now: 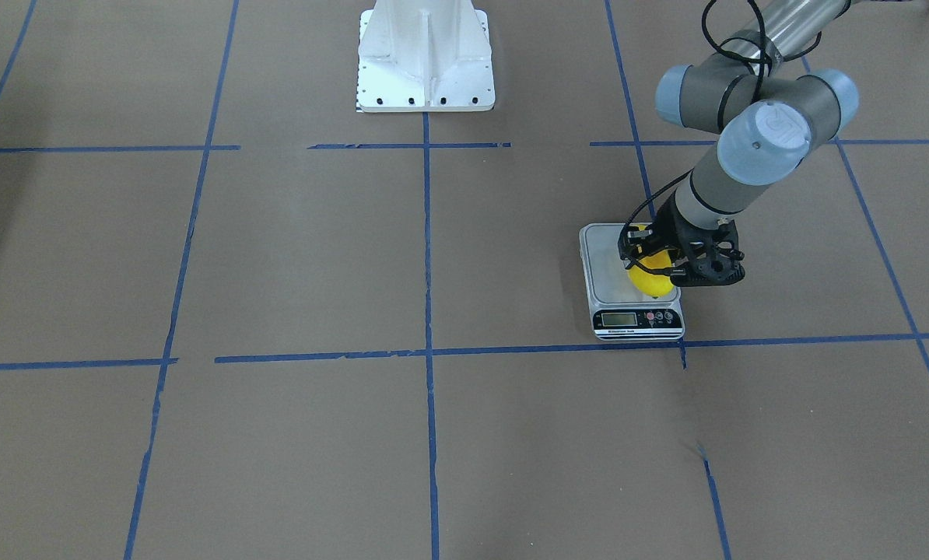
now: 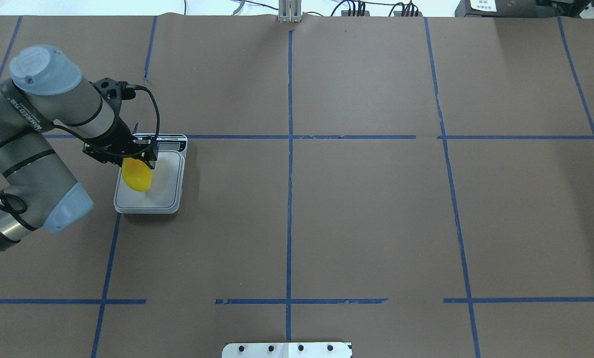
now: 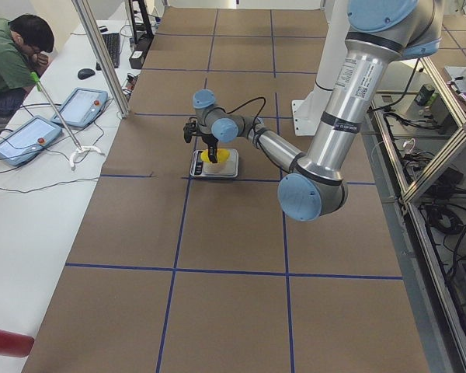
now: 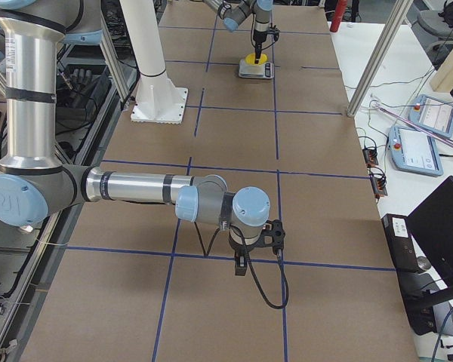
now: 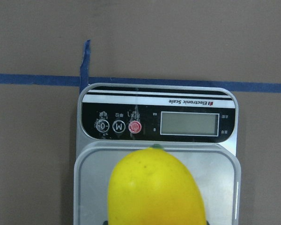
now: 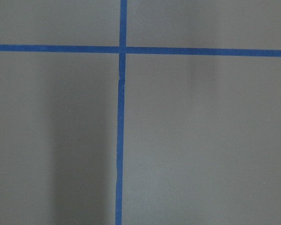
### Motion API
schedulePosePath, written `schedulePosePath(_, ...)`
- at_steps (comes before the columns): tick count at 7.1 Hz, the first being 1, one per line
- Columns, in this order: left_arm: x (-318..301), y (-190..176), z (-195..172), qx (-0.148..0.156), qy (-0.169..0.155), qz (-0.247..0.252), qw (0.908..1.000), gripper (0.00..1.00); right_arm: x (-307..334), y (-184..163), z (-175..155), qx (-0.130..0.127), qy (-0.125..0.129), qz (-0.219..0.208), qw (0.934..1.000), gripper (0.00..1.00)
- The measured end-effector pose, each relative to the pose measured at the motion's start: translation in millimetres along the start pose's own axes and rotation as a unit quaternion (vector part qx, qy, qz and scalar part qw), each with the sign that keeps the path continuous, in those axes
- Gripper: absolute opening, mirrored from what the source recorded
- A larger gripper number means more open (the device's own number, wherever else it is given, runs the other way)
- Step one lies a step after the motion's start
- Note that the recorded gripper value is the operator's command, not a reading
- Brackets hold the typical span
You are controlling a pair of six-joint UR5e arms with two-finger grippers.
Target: Weigh mango
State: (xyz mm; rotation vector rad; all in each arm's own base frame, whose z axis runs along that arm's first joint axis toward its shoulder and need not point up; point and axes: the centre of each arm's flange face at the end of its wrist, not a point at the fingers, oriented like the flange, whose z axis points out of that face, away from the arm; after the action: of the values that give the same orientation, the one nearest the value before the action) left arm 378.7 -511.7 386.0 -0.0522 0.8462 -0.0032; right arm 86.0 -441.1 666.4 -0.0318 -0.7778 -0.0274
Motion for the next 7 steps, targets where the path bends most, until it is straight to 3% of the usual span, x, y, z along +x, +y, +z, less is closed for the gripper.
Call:
schedulePosePath(3,-2.4,-2.8,-3.6,0.004,-0.001,0.003,1.0000,1.00,-0.1,-0.3,-0.2,0.000,0.000,0.000,1.0000,1.00)
schedulePosePath(5,-15.0,-18.4,-61.2,0.041,0.009,0.004,0.9991,1.00,-0.1,-0.3,-0.2,0.000,0.000,0.000,1.0000,1.00)
schedulePosePath(7,-68.1,-45.2,-144.0,0.072,-0.017,0.019,0.9971,1.00,-0.1,-0.3,-0.2,0.000,0.000,0.000,1.0000,1.00)
